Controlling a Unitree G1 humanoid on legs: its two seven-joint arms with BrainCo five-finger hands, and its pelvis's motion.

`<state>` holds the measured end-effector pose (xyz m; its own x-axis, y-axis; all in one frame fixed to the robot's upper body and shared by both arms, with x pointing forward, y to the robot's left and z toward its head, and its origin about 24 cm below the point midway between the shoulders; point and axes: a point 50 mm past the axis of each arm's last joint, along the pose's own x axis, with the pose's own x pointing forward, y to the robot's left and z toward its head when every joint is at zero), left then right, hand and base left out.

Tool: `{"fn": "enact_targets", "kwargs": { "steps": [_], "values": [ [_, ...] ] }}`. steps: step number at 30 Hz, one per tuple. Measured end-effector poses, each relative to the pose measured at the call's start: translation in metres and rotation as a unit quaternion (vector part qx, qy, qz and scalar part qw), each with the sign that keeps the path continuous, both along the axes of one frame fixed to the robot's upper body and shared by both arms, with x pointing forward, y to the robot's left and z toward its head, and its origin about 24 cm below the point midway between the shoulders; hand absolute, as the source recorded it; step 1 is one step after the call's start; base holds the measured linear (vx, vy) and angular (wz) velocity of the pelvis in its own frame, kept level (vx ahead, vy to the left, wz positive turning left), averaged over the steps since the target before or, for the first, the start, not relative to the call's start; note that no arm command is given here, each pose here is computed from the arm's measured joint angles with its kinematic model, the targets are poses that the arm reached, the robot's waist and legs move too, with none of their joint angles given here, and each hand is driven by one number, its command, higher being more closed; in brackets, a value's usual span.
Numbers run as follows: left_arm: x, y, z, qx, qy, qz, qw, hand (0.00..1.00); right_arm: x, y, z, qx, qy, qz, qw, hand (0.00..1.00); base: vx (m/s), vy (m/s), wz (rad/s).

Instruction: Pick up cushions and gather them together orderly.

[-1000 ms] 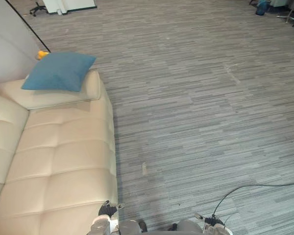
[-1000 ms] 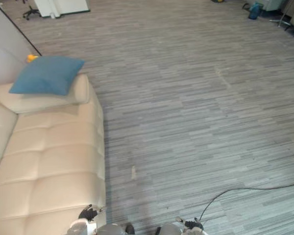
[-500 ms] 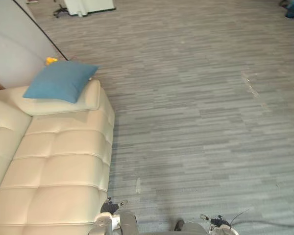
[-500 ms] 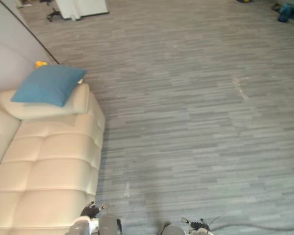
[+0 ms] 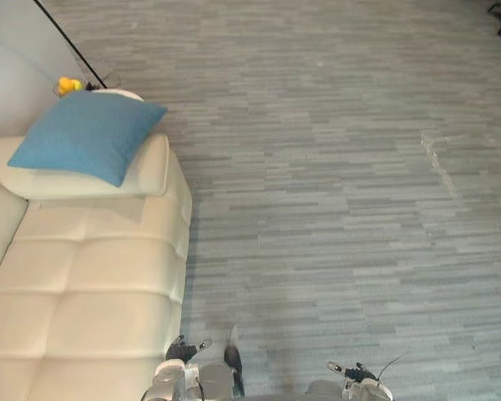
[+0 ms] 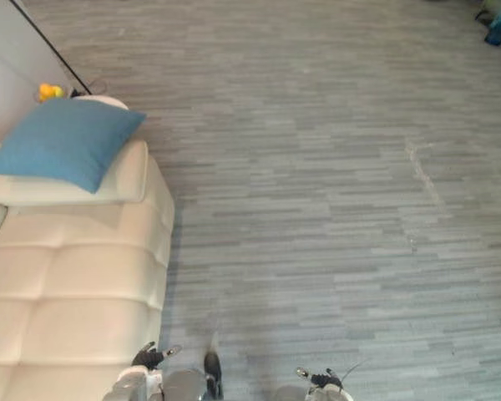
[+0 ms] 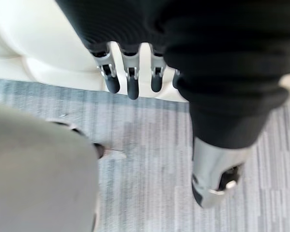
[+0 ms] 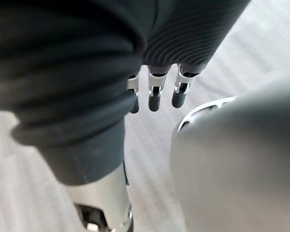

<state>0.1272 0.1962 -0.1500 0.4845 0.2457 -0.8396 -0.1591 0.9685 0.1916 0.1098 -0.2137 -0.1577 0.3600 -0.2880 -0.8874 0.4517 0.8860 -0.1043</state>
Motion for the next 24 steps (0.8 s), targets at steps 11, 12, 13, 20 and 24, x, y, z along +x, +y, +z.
{"fn": "enact_targets", "kwargs": {
  "steps": [11, 12, 13, 20, 24],
  "values": [
    [-0.008, -0.013, -0.004, -0.035, 0.001, 0.057, 0.998, 0.00, -0.007, -0.018, 0.002, -0.013, -0.004, -0.034, 0.999, 0.00, 0.33, -0.224, 0.56],
    [-0.006, -0.013, -0.002, -0.038, -0.007, 0.065, 0.997, 0.00, -0.010, -0.020, 0.003, -0.018, -0.004, -0.036, 0.999, 0.00, 0.22, -0.197, 0.72],
    [-0.006, -0.013, -0.002, -0.041, -0.010, 0.067, 0.997, 0.00, -0.014, -0.021, 0.003, -0.022, -0.002, -0.037, 0.999, 0.00, 0.33, -0.263, 0.73],
    [0.002, -0.013, 0.002, -0.042, -0.027, 0.060, 0.997, 0.00, -0.007, -0.010, 0.003, -0.016, -0.014, -0.030, 0.999, 0.00, 0.31, -0.027, 0.17],
    [0.003, -0.004, 0.002, -0.025, -0.020, 0.041, 0.999, 0.00, -0.007, 0.010, -0.001, 0.011, -0.006, -0.023, 1.000, 0.00, 0.44, 0.125, -0.11]
  ]
}}
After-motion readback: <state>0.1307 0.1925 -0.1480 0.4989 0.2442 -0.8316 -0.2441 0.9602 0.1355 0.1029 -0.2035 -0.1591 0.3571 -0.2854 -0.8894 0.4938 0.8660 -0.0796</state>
